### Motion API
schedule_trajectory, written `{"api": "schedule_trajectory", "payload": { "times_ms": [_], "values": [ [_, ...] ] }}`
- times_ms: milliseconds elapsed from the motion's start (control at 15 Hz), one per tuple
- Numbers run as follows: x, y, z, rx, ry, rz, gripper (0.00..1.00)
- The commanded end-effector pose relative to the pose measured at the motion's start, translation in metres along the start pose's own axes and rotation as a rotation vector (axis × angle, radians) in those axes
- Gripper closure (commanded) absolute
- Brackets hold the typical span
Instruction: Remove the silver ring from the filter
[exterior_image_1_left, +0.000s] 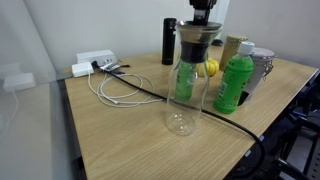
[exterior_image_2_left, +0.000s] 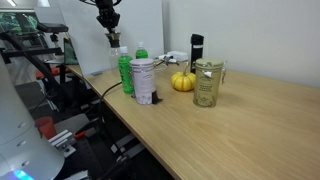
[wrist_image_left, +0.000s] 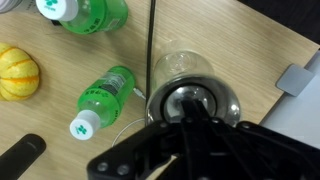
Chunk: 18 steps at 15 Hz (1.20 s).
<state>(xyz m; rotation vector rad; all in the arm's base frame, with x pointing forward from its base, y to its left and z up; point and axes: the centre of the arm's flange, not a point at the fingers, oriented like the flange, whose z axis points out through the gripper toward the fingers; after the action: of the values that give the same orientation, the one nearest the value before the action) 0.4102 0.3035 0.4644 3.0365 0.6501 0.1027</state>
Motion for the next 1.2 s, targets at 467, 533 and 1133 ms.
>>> {"api": "schedule_trajectory", "payload": {
  "times_ms": [467, 533, 1133],
  "values": [
    [-0.003, 0.010, -0.011, 0.011, 0.045, 0.020, 0.99],
    [-0.003, 0.011, -0.014, 0.012, 0.052, 0.020, 0.99],
    [-0.001, 0.020, -0.047, -0.058, 0.132, 0.032, 0.99]
  ]
}}
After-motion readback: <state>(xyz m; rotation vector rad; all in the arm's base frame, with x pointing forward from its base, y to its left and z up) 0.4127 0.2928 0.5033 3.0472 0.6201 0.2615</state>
